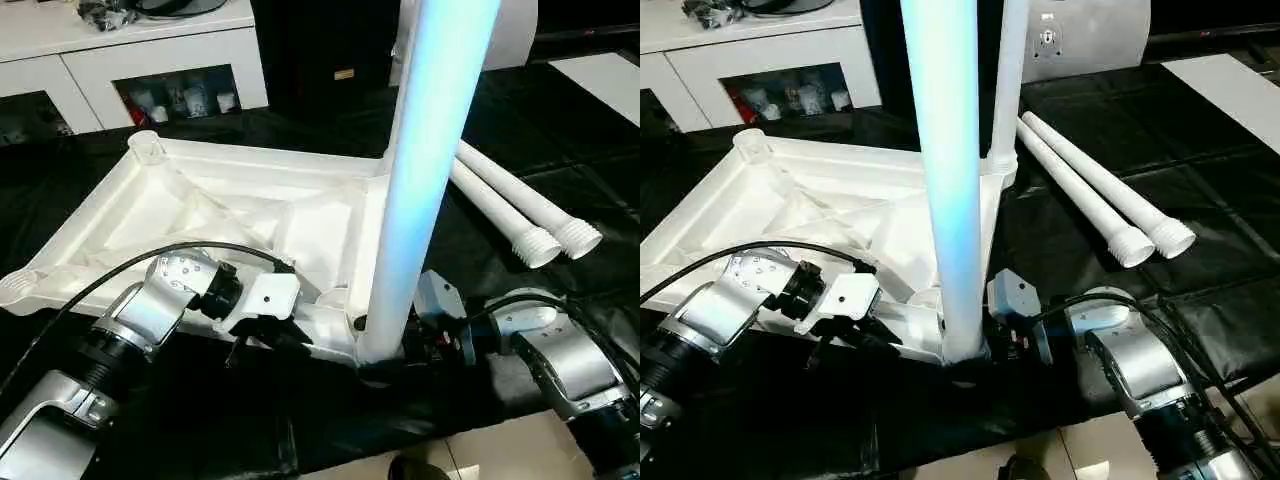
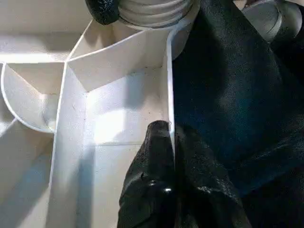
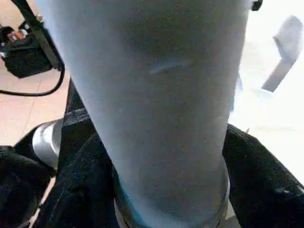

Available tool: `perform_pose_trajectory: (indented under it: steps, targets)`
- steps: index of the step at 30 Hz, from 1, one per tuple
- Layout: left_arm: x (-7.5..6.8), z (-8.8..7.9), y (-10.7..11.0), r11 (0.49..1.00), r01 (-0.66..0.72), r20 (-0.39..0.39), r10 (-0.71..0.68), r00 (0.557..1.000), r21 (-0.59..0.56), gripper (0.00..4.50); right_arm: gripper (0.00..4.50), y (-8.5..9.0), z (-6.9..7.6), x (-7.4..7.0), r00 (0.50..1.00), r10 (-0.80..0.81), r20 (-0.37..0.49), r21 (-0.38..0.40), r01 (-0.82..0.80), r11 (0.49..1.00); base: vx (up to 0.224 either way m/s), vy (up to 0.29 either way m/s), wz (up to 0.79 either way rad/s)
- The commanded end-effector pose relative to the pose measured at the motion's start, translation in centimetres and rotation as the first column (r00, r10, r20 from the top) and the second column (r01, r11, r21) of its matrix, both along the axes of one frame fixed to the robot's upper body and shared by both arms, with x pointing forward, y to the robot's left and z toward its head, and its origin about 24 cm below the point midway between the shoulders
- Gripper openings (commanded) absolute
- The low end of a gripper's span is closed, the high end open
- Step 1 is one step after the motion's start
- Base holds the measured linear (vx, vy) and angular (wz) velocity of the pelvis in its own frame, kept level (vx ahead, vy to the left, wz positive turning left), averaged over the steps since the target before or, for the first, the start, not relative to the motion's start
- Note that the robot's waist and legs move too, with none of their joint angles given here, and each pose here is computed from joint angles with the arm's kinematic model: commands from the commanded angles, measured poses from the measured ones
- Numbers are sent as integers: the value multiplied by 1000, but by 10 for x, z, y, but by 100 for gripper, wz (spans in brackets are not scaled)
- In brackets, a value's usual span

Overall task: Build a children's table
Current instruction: Rotate leg to tighten

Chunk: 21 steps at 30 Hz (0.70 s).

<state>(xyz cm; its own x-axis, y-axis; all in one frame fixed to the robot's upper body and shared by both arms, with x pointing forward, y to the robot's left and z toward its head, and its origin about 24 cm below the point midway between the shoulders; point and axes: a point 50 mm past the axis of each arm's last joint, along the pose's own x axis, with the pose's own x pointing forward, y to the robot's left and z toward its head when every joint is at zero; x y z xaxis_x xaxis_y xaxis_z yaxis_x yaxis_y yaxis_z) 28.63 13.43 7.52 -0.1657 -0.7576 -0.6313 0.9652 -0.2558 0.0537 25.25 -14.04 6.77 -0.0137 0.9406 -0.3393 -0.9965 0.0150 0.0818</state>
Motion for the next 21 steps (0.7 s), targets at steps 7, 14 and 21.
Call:
perform_pose_trajectory:
  steps: [7,14,21]
  targets:
    - [-3,1,-6,980,-187,-30,185,982,-72,0,276,22,-11,-1,978,-197,-73,93,203,975,0,0,0]
    - [-1,8,-32,865,-460,-56,459,887,-199,0,276,51,-19,15,865,-488,-118,130,501,856,0,0,0]
    - [12,16,-62,652,-711,-69,723,688,-261,0,276,83,-28,33,694,-708,-136,56,718,693,0,0,0]
